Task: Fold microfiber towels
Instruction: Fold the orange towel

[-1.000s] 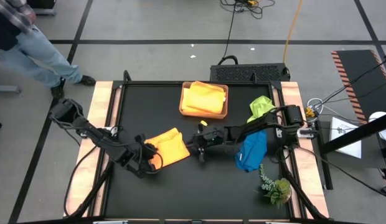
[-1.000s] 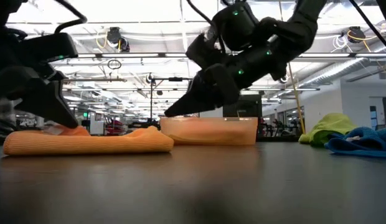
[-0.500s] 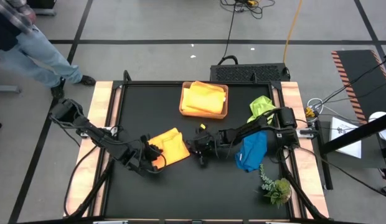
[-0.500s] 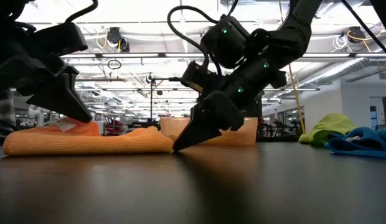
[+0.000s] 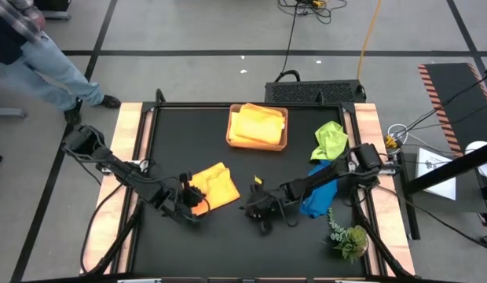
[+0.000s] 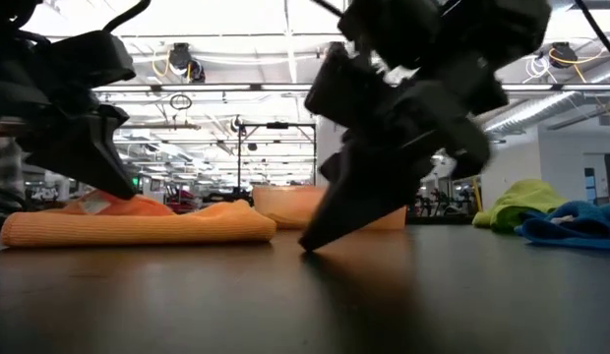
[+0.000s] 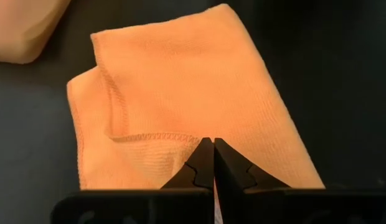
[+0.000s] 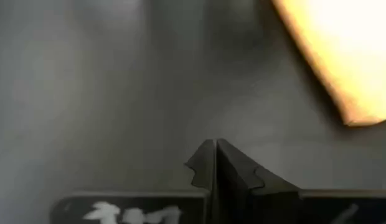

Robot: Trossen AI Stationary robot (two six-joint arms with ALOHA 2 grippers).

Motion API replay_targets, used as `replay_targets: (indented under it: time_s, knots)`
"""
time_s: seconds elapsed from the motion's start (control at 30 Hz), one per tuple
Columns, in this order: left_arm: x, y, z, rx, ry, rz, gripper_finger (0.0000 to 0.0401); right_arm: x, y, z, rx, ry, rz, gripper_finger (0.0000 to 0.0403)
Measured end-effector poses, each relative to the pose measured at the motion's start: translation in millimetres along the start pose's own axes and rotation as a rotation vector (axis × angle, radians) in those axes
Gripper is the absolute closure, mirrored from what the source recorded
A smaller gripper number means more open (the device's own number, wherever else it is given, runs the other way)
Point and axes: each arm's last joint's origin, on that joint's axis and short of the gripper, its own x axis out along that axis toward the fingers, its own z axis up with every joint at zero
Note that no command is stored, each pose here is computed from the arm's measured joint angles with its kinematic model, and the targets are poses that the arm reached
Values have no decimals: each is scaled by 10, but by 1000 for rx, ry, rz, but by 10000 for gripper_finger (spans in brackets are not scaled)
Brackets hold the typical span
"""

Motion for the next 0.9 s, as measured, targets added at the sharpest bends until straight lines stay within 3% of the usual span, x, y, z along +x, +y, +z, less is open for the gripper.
replay_targets:
  time_s: [0.2,0.37,0.7,0.9]
  knots:
    - [1,-1,-3,14,5,-7,400,-284,-9,202,-68,-68,-118,382]
    - [1,-3,1,39,1,-9,400,-384,-343,362,-43,-179,-241,364]
    - [1,-4,3,36,-1,-10,400,-351,-1432,352,209,-346,-178,262]
    - [1,-4,3,33,-1,-10,400,-66,-1663,297,313,-303,-55,216]
